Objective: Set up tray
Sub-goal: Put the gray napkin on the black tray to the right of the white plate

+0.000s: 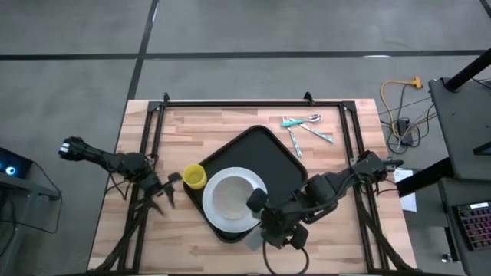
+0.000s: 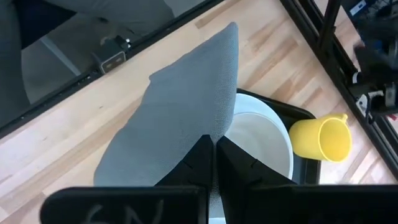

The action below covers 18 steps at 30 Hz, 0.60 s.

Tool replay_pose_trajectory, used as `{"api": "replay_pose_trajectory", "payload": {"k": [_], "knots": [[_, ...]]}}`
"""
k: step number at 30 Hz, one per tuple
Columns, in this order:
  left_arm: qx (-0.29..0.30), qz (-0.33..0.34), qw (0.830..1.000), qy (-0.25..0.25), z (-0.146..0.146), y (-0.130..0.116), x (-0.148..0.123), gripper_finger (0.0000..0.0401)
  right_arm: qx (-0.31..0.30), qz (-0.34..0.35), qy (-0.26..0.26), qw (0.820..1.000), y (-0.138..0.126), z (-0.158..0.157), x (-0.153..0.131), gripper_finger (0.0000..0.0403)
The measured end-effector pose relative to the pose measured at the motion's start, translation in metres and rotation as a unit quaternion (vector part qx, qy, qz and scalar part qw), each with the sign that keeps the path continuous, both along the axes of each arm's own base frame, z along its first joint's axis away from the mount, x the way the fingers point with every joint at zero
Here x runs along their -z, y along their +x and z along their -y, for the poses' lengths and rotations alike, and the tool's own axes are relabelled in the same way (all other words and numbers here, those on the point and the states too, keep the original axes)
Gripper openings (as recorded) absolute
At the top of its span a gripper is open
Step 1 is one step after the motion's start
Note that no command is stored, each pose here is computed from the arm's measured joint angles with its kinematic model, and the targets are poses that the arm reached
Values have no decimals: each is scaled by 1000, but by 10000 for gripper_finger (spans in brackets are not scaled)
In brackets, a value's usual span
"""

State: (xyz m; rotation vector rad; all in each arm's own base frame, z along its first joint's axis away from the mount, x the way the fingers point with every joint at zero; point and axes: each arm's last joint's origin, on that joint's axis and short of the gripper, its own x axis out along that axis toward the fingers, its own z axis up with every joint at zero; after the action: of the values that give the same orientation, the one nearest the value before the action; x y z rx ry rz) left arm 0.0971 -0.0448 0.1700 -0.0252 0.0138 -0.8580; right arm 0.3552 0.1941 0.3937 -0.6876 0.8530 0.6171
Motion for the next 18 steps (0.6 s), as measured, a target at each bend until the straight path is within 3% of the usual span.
{"api": "replay_pose_trajectory", "payload": {"k": [2, 4, 6, 11, 18], "knots": [[-98, 1, 995, 12, -4, 4, 2, 159, 1, 0, -1, 1000, 1, 1, 0, 8], [-197, -2, 980, 19, -9, 7, 3, 159, 3, 2, -3, 1000, 1, 1, 0, 8], [-262, 1, 965, 24, -13, 8, 2, 159, 5, 3, -5, 1000, 1, 2, 0, 8], [-210, 24, 976, 54, -10, 7, 3, 159, 7, 0, -6, 1000, 0, 2, 0, 8], [-206, 5, 976, 65, -10, 7, 8, 159, 7, 0, -6, 1000, 1, 2, 0, 8]]}}
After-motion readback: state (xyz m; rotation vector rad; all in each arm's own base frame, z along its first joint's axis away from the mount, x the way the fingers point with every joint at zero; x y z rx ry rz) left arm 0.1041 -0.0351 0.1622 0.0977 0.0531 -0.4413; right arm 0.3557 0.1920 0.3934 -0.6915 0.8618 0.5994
